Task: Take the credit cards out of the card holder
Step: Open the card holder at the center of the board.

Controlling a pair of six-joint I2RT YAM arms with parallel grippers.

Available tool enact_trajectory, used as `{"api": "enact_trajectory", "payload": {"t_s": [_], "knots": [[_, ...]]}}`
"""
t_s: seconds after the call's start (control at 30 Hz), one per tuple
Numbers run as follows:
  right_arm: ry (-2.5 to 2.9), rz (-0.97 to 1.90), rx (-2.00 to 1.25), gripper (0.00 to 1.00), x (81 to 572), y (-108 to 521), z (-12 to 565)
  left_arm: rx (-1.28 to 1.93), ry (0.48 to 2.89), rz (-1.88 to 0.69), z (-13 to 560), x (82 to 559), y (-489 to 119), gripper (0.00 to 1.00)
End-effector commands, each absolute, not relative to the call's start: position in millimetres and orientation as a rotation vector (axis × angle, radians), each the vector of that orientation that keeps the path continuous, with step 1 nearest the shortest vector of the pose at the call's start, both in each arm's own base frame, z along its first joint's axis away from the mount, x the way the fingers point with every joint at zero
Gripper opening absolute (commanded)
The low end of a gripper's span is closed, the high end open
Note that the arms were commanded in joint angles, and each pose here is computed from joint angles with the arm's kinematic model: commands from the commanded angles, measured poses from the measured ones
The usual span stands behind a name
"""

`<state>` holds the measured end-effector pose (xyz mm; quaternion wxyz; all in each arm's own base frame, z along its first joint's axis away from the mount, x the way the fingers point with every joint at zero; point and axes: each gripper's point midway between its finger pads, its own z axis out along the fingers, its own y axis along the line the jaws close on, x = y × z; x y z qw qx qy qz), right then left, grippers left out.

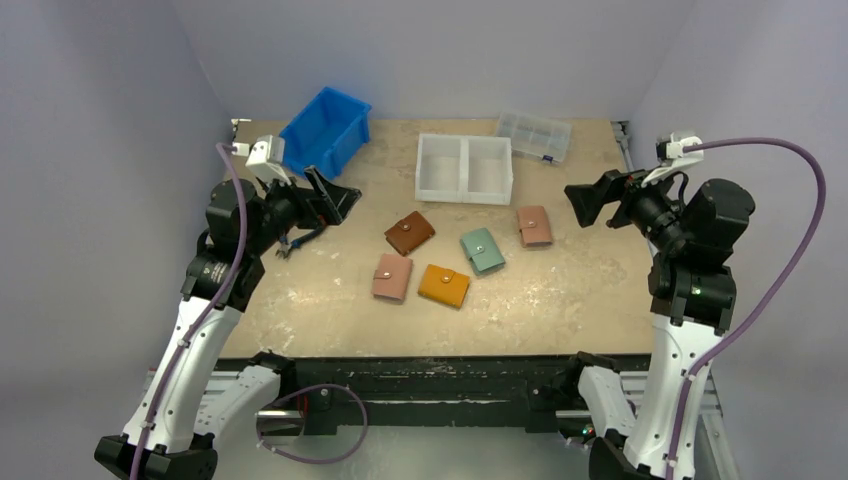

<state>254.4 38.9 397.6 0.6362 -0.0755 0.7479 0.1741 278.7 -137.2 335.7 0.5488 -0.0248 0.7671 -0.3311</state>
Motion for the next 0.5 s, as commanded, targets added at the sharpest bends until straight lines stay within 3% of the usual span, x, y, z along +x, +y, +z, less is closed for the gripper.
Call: {"api": "enact_trajectory", "payload": {"t_s": [0.0, 0.47], "knots": [[1.684, 0.385, -0.150, 0.99, 253.0, 36.7, 407.1, -0.012, 1.751, -0.892, 356.4, 272.8, -151.7, 0.99], [1.686, 0.405, -0.190, 0.99, 251.1, 41.7, 401.3, 0.064, 1.782, -0.999, 341.6, 264.8, -168.9, 0.99]]}}
